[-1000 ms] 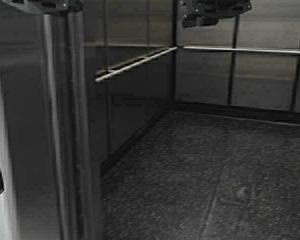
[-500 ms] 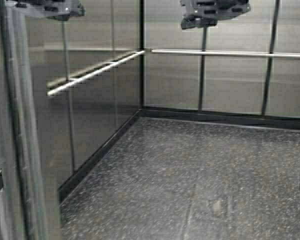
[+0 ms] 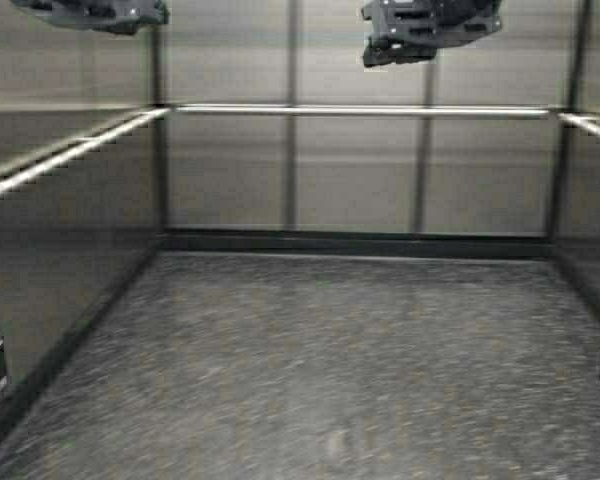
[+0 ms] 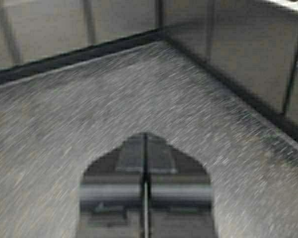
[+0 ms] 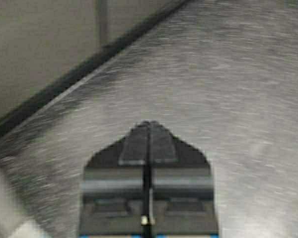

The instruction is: Navigate to elevator, push the call button, then enter the elevator

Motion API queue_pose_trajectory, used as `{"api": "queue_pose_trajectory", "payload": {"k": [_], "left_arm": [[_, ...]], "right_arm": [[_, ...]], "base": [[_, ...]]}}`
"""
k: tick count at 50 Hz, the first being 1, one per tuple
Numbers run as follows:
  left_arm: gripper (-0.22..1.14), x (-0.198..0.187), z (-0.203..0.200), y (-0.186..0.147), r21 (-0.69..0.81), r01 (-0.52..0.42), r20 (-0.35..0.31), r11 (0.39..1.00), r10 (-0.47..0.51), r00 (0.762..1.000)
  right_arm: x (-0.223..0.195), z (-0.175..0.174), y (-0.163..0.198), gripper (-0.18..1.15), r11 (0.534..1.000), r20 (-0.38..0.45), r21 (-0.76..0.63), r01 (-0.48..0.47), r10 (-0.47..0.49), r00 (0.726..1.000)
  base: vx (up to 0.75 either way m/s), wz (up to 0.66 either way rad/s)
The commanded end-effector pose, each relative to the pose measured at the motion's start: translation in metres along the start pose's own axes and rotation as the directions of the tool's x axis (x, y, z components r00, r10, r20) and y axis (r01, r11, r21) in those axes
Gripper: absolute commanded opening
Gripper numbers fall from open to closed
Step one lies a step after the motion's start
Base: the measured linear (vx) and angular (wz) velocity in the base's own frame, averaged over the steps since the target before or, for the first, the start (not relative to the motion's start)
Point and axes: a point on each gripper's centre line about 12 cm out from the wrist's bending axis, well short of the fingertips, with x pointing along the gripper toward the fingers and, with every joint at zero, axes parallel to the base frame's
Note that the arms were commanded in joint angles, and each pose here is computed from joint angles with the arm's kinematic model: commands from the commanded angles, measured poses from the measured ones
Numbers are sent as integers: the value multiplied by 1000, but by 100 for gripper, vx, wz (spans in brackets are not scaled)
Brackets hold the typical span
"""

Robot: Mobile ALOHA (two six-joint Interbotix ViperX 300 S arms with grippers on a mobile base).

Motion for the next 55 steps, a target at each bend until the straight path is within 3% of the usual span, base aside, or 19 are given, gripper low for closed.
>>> {"api": "queue_pose_trajectory", "payload": {"k": [1, 16, 37, 45, 47, 50, 53, 55], "left_arm": [[3, -1, 5, 0, 0, -2, 23, 1000, 2, 1000], [3, 0, 10, 1, 2, -4, 37, 1000, 4, 999], [3, 0, 10, 1, -1, -4, 35, 1000, 4, 999], [3, 7, 25, 7, 0, -18, 75, 1000, 18, 997], [3, 14, 22, 5, 24, -6, 44, 1000, 4, 999], [3, 18, -1, 18, -1, -49, -38, 999, 49, 998], [3, 17, -8, 15, -6, -43, -53, 999, 42, 998], [3, 16, 0, 10, -6, -28, -18, 1000, 28, 999]], "right_arm": [[-1, 13, 0, 5, 1000, 42, -3, -1, 1, 999], [2, 31, 4, 5, 1000, 85, -20, -11, 13, 996], [-2, 27, 5, 5, 1000, 79, -20, -13, 15, 997], [9, 37, 5, 5, 1000, 93, -24, -16, 18, 996], [10, 44, -7, 5, 1000, 107, -25, 14, -12, 994], [6, 27, -19, 5, 999, 61, 5, 48, -48, 997], [2, 10, -18, 5, 999, 20, -2, 47, -46, 999], [-2, 1, -17, 5, 999, 3, 6, 45, -45, 999]], "base": [[49, -54], [48, -29], [58, 5], [56, 0], [59, -18], [66, 3], [68, -4], [71, -27]]}}
